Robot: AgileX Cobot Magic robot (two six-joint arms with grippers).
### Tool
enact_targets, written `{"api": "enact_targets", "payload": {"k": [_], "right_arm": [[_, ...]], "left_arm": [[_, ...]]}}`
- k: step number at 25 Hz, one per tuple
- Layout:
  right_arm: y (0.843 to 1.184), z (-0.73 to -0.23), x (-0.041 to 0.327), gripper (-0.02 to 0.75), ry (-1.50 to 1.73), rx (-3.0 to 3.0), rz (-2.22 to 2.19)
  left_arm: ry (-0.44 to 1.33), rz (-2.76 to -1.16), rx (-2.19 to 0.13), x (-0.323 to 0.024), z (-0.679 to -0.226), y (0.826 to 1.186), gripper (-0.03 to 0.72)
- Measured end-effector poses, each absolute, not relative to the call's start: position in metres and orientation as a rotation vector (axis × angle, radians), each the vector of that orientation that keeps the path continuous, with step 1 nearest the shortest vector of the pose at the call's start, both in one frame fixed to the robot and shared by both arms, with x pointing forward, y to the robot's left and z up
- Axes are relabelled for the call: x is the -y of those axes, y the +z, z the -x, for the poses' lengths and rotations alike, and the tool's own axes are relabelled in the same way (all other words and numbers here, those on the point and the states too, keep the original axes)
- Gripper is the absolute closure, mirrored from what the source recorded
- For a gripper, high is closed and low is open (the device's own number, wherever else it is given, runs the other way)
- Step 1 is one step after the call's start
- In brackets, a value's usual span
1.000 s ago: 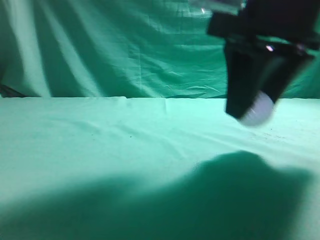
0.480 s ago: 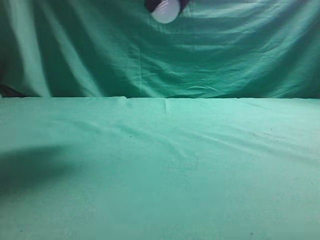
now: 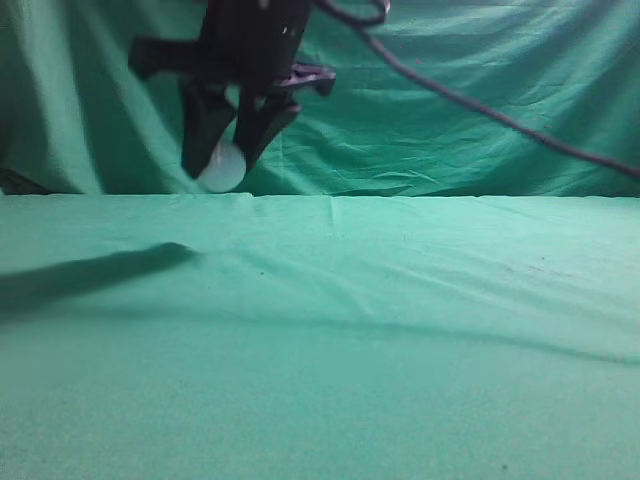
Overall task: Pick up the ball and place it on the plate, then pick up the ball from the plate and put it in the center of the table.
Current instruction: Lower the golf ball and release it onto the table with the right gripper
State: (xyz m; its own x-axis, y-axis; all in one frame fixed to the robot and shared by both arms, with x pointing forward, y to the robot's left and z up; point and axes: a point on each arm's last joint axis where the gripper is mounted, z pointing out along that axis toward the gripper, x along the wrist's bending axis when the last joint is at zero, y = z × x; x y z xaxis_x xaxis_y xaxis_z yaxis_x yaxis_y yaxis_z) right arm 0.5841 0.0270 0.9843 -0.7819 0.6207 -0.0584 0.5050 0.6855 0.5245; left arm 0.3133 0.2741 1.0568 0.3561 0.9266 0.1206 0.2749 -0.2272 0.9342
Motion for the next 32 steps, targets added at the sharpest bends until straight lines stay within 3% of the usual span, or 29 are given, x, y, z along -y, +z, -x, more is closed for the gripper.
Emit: {"api": "enact_targets", "payload": {"k": [9,15,21,26,30,32], "right_arm": [[0.943,-0.595,-0.043,0.432,0.712,-2.724,-0.987],[0.941,-0.596,-0.044,0.432,0.714,-2.725,-0.98],[0.946,-0.597,-0.044,0.202,0.71,-2.731,-0.973],[1.001,-0.596,-0.045,0.206,0.785,-2.7,-0.94],[1.067,-0.584,-0.035,0.399,0.84,-2.678,-0.905],[1.094,-0.574,-0.026,0.532,0.863,-2.668,-0.894]], "left_arm": [[0.907,-1.716,-1.075,-0.274,-0.313,1.057,0.688],[0.907,-1.717,-1.074,-0.274,-0.313,1.057,0.688],[0.907,-1.717,-1.074,-0.274,-0.313,1.057,0.688],[0.907,-1.717,-1.074,-0.274,-0.313,1.057,0.688],[0.906,-1.717,-1.072,-0.274,-0.313,1.057,0.688],[0.906,-1.718,-1.071,-0.274,-0.313,1.057,0.688]]}}
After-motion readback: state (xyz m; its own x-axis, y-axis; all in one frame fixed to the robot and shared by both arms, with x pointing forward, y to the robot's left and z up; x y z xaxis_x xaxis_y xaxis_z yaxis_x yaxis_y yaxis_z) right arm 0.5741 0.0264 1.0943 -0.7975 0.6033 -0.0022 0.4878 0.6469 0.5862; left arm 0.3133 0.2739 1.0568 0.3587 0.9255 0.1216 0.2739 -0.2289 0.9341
